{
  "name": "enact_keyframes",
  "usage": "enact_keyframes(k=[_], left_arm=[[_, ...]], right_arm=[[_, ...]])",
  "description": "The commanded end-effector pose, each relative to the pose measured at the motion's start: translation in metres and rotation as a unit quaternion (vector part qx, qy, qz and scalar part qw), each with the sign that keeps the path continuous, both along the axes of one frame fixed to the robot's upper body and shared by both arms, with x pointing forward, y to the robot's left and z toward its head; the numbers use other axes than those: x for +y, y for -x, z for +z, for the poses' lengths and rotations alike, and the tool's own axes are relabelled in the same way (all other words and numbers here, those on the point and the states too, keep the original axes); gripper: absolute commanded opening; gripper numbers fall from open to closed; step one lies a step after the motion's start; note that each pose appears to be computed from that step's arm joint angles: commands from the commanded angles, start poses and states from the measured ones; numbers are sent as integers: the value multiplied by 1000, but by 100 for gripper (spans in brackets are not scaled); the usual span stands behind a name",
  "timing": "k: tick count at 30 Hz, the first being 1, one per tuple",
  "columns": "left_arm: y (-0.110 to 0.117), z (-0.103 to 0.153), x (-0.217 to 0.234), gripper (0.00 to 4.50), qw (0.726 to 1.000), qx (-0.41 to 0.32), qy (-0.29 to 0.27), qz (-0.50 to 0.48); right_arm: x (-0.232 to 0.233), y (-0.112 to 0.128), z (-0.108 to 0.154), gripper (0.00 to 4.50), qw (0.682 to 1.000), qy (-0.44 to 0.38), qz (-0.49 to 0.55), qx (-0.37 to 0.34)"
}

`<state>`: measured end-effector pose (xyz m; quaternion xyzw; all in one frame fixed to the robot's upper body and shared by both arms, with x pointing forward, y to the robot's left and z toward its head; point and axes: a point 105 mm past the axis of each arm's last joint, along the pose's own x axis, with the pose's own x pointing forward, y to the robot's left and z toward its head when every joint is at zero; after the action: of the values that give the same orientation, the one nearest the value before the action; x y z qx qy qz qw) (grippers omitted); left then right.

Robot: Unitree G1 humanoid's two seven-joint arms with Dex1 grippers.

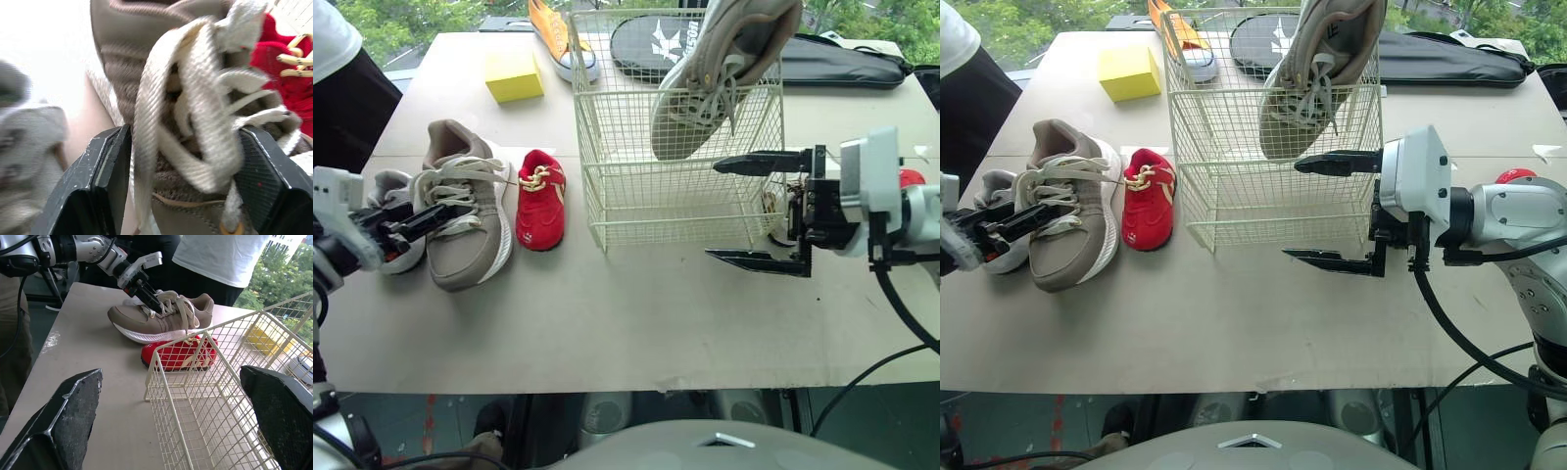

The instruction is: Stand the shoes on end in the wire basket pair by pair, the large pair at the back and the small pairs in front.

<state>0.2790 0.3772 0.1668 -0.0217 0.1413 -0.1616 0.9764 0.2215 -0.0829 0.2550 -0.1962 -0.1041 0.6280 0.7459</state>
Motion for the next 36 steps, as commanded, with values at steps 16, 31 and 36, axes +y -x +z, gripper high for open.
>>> enact_keyframes(k=[16, 31, 36], left_arm=[[-9, -44, 8, 139, 987, 148, 48, 38], [11, 47, -21, 91, 982, -48, 184, -6], [8, 113, -46, 91, 966, -160, 204, -28]], right_arm=[[-4, 7, 10, 450, 1000, 3, -10, -27], [-3, 0, 9, 450, 1000, -8, -2, -20], [-6, -7, 11, 450, 1000, -19, -9, -23]])
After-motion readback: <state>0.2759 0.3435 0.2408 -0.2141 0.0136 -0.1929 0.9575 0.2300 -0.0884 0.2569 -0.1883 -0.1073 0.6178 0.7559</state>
